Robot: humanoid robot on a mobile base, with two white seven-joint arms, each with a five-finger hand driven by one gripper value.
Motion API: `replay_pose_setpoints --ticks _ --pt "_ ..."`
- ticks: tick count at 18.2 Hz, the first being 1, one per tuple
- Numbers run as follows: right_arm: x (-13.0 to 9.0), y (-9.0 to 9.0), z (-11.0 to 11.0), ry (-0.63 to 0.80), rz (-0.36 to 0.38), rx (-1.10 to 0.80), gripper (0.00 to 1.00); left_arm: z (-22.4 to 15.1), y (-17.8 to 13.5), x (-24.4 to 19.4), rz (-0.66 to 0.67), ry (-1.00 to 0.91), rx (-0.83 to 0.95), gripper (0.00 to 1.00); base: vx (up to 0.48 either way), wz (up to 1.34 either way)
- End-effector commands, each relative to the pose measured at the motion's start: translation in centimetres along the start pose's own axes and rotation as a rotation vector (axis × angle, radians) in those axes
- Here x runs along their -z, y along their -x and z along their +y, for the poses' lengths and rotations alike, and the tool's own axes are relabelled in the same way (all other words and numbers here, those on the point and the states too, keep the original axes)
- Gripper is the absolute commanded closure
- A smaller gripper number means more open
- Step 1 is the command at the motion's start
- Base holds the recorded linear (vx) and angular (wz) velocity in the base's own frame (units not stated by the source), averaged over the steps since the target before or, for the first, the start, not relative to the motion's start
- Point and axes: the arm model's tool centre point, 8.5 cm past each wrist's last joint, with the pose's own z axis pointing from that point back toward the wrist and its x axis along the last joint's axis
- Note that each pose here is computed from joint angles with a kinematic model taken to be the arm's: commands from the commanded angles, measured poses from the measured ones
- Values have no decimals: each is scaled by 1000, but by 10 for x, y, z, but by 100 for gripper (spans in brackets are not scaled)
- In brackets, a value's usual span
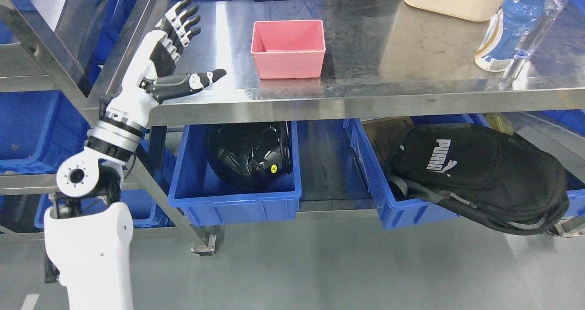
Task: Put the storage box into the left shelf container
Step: 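Raise the left hand and reach toward the pink box on the shelf, then hook the left hand fingers over the pink box rim and grasp it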
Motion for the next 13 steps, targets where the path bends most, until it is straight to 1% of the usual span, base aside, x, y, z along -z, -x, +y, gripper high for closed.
replay_pose_setpoints --ticks 1,3,5,7,10,11,13 --pt "1 0 -11 17 -9 4 0 33 -42 49 119 258 269 1 0 0" --pt "1 0 -11 17 -9 4 0 19 -46 66 150 347 333 1 0 0" --pt "1 0 -11 17 -9 4 0 5 -30 76 270 466 427 2 0 0" --pt "1 0 -11 17 -9 4 0 10 -13 81 384 485 488 2 0 0" --pt "1 0 -11 17 -9 4 0 5 5 88 477 516 530 2 0 0" --pt "1 0 -11 17 -9 4 0 0 7 92 487 537 533 2 0 0" --pt "1 0 -11 17 -9 4 0 -28 8 110 455 577 495 2 0 0"
